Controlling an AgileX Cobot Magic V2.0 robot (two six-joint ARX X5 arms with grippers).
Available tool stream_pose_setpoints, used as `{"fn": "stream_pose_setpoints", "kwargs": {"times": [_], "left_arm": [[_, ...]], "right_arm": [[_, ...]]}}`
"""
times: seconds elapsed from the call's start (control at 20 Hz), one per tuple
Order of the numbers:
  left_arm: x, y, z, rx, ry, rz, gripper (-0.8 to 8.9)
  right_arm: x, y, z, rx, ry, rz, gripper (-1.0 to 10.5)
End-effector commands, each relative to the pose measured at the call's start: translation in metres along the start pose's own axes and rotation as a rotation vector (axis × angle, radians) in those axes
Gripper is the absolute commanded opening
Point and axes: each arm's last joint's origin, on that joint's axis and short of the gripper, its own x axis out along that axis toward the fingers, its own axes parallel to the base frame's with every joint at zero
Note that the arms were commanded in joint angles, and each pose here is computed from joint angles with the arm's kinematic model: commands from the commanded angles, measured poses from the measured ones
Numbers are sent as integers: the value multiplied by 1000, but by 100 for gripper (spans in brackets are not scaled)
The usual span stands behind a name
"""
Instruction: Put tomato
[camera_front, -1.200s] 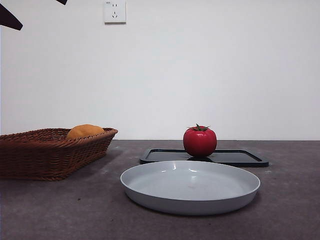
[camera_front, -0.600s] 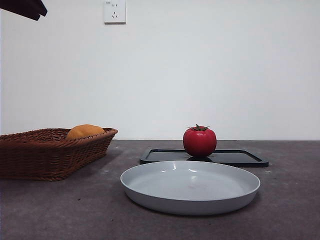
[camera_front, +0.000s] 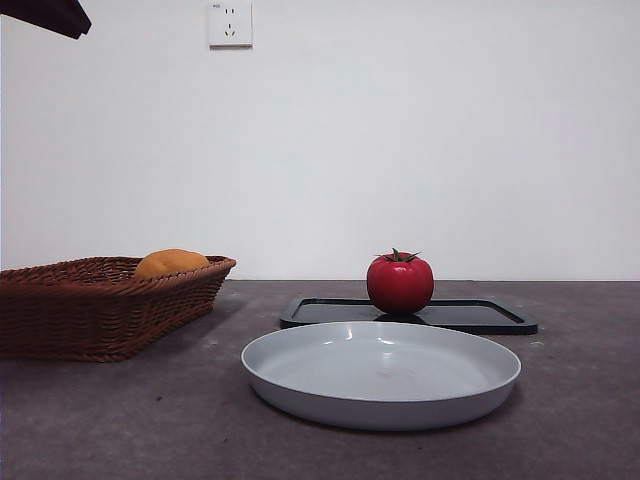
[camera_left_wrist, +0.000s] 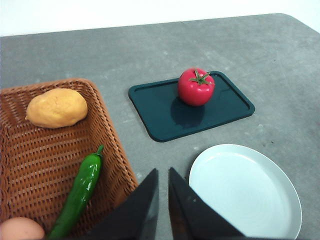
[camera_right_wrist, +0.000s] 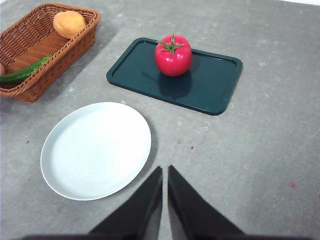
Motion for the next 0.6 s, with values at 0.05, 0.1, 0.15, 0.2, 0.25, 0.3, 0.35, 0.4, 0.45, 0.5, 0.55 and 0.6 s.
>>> {"fn": "stream_pose_setpoints", "kwargs": {"times": [0.05,0.1,0.15,0.2,0.25,0.3,0.35,0.4,0.45,0.5,0.55,0.6], "left_arm": [[-7,5,-3,123,-35,29,28],[-9,9,-12,129,-45,58,28],[-9,16,-24,120,-78,99,28],[-9,24,-37,113,-132,146,28],[-9,32,-52,106,-188,205,28],[-10,39,-68,94,-243,271,28],[-10,45,-86,64,-299,352,28],[-10,50,-100,29,-338,416,28],[-10,55,-115,-15,-372,477,28],[-10,58,-128,-48,-390,516,28],[-9,60,-139,-64,-391,537,28],[-8,61,-147,-66,-394,549,28]], "right_arm": [[-1,1,3,3,-16,6,9],[-1,1,3,3,-16,6,9],[-1,1,3,3,-16,6,9],[-1,1,3,3,-16,6,9],[-1,1,3,3,-16,6,9],[-1,1,3,3,-16,6,9],[-1,1,3,3,-16,6,9],[-1,1,3,3,-16,6,9],[-1,1,3,3,-16,6,9],[-1,1,3,3,-16,6,9],[-1,1,3,3,-16,6,9],[-1,1,3,3,-16,6,9]]}}
